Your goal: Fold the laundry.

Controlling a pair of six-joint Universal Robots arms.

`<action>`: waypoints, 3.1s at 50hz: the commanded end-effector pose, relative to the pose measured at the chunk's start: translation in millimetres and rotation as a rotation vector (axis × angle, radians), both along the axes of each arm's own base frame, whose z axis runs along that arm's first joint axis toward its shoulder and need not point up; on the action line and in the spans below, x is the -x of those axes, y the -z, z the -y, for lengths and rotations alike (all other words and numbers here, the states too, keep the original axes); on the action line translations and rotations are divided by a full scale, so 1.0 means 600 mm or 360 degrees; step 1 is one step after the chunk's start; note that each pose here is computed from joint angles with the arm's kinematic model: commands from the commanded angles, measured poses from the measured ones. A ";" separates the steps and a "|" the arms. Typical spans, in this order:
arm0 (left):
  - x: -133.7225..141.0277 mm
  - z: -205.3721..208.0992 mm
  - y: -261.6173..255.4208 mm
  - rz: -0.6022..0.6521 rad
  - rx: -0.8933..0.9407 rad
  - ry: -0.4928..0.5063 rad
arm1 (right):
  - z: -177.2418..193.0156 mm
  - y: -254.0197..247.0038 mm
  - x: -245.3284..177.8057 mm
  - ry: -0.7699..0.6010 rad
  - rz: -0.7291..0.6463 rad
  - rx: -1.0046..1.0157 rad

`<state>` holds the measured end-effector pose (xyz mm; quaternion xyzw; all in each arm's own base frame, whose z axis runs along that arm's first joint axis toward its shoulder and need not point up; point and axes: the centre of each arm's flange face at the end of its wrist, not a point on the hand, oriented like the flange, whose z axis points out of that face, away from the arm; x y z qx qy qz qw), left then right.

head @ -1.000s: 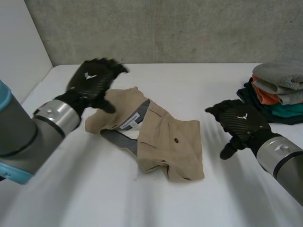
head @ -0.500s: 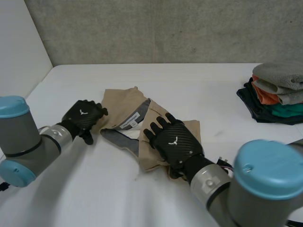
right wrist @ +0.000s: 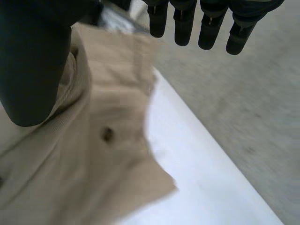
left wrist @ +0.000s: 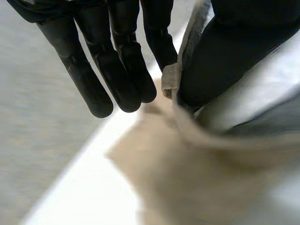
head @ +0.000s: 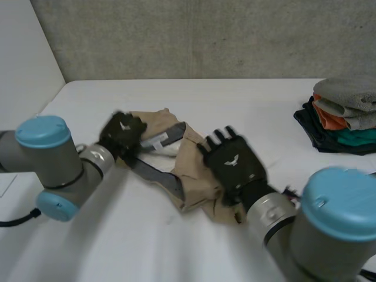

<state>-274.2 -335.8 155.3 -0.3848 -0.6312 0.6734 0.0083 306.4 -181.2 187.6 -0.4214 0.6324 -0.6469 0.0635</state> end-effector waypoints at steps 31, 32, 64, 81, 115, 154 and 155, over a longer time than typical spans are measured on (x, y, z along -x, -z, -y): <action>0.354 -0.293 -0.116 -0.0707 0.0146 0.1287 | 0.192 -0.077 0.257 0.0958 0.0319 0.0049; 0.353 -0.290 -0.121 -0.0718 0.0165 0.1280 | 0.192 -0.079 0.257 0.0957 0.0314 0.0056; -0.035 0.006 0.004 0.0078 -0.0256 0.0140 | -0.089 -0.049 0.016 -0.0639 -0.0061 0.0057; 0.052 -0.023 0.073 0.0115 -0.0193 0.0358 | -0.098 0.036 -0.065 -0.0600 -0.0389 0.0326; 0.035 -0.063 -0.133 -0.0147 -0.0047 0.0087 | 0.160 -0.069 0.066 0.0397 -0.0113 0.0008; 0.068 -0.286 0.012 -0.0120 -0.0538 0.0144 | 0.210 0.005 0.039 0.0541 0.0008 -0.0101; 0.074 -0.282 0.026 -0.0108 -0.0548 0.0150 | 0.208 0.006 0.039 0.0539 0.0005 -0.0105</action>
